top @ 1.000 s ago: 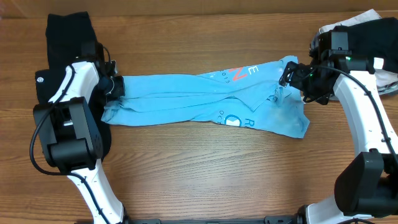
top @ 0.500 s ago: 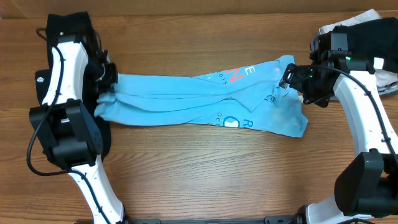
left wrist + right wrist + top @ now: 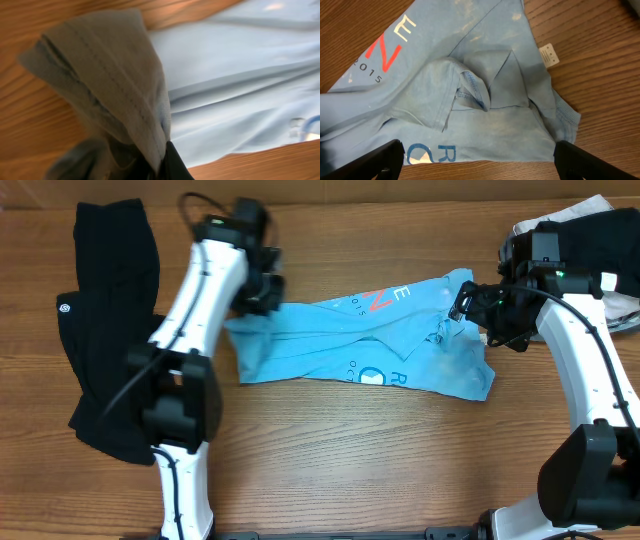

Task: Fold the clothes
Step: 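Lift the strip's left end with the left gripper and carry it rightward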

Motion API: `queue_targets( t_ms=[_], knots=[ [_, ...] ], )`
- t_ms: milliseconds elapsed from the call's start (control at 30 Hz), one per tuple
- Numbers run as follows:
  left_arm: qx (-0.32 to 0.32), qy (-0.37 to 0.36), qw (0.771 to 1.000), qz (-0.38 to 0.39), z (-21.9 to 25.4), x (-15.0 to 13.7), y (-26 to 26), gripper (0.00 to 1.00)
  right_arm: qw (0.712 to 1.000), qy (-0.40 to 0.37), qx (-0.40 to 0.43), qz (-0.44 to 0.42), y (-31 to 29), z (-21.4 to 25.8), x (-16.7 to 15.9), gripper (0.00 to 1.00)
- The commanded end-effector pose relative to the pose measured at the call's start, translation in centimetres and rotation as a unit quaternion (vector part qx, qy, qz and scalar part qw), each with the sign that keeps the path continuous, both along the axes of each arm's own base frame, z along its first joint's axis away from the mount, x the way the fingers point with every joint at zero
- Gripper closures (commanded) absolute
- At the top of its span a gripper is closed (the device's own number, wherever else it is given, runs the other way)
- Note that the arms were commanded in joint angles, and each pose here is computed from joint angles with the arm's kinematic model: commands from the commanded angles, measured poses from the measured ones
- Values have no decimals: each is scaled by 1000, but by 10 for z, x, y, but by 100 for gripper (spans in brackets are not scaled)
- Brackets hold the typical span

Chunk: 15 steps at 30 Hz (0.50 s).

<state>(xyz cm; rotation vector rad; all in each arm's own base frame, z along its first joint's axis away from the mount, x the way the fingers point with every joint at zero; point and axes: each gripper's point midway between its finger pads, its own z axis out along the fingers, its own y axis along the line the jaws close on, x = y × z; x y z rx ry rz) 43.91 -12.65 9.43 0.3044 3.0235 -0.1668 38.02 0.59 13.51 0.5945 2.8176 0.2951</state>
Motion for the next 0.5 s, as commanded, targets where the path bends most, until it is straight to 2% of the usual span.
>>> queue_targets(
  t_ms=[0,200,467],
  knots=[
    [-20,-32,999,-3,10,4,-46,96,1000,-17,-4,-1,-1,10,4,1],
    [-41,-66,997,-19,15,5,-93,92,1000,-16,-5,-2,-1,10,4,1],
    [-62,-89,994,-14,20,11,-114,92,1000,-16,-5,-2,-1,9,4,1]
  ],
)
